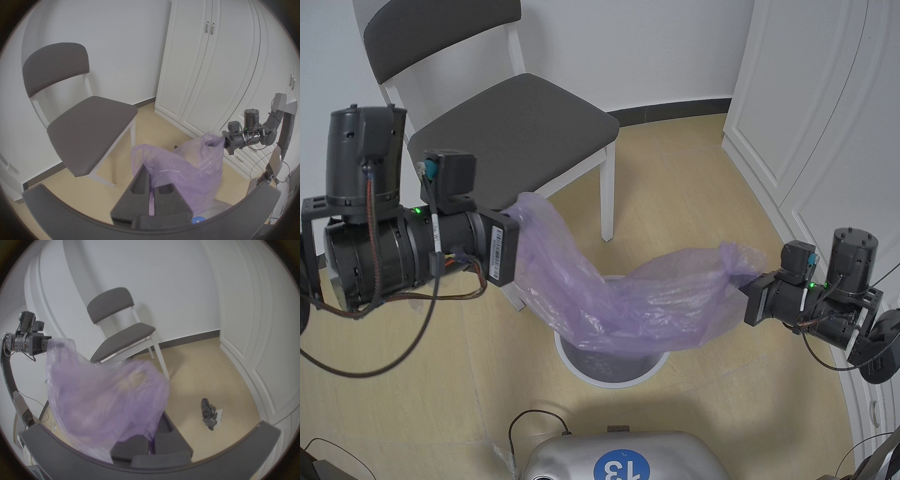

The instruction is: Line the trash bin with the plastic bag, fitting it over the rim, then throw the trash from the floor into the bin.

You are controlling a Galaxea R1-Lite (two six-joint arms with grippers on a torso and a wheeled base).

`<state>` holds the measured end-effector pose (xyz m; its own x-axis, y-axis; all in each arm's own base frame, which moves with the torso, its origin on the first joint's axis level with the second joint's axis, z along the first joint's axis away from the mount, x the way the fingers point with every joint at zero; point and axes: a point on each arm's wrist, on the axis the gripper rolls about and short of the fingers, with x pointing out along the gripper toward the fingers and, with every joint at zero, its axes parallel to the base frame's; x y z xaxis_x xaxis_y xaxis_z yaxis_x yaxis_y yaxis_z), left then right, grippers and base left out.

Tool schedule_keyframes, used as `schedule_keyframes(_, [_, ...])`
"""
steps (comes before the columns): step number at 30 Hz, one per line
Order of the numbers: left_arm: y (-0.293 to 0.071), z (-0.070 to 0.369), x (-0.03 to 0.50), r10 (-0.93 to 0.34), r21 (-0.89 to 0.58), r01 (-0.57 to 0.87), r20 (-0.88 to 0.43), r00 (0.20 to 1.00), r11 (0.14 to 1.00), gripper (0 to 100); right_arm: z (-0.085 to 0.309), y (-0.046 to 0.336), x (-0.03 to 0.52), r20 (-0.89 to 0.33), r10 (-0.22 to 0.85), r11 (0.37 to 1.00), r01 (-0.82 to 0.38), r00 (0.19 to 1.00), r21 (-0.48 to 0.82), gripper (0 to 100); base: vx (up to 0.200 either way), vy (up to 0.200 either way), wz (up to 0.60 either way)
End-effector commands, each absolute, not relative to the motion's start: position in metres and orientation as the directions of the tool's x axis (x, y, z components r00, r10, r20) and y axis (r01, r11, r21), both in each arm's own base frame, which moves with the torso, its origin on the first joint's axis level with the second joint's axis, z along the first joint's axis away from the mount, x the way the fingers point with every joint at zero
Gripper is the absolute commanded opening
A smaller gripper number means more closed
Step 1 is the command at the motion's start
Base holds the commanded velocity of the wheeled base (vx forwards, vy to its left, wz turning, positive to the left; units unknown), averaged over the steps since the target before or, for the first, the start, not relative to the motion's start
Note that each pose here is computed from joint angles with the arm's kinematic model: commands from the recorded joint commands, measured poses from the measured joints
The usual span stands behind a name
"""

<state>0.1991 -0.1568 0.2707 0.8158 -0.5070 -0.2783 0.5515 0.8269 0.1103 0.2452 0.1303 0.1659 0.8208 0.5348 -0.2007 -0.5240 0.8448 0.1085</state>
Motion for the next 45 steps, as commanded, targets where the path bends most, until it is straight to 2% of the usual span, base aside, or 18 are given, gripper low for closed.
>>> schedule_keyframes(1, [-0.206,0.247,0.201,-0.640,0.037,0.672,-0.270,0.719,0.739,0,0.201,0.179,0.247,-0.175,0.647,0.755,-0.655,0.743,0.009,0,0.000,0.000,0.00])
schedule_keyframes(6, [-0.237,0.244,0.207,-0.689,-0.023,0.700,-0.204,0.696,0.714,0,0.205,0.191,0.251,-0.211,0.661,0.729,-0.683,0.720,-0.046,0,0.000,0.000,0.00])
schedule_keyframes(14, [-0.255,0.228,0.212,-0.700,-0.060,0.708,-0.230,0.676,0.703,0,0.199,0.202,0.256,-0.233,0.671,0.716,-0.697,0.703,-0.043,0,0.000,0.000,0.00])
schedule_keyframes(22, [-0.255,0.224,0.219,-0.690,-0.108,0.685,-0.218,0.690,0.720,0,0.194,0.197,0.256,-0.274,0.655,0.724,-0.689,0.704,-0.039,0,0.000,0.000,0.00])
schedule_keyframes(32, [-0.252,0.198,0.254,-0.641,-0.190,0.612,-0.226,0.734,0.768,0,0.186,0.179,0.268,-0.332,0.597,0.766,-0.642,0.730,-0.034,0,0.000,0.000,0.00])
schedule_keyframes(42, [-0.238,0.158,0.279,-0.601,-0.205,0.566,-0.231,0.765,0.799,0,0.139,0.192,0.291,-0.452,0.578,0.775,-0.631,0.680,0.041,0,0.000,0.000,0.00])
schedule_keyframes(45, [-0.233,0.151,0.277,-0.599,-0.263,0.546,-0.204,0.774,0.795,0,0.126,0.203,0.296,-0.476,0.583,0.767,-0.640,0.658,0.054,0,0.000,0.000,0.00])
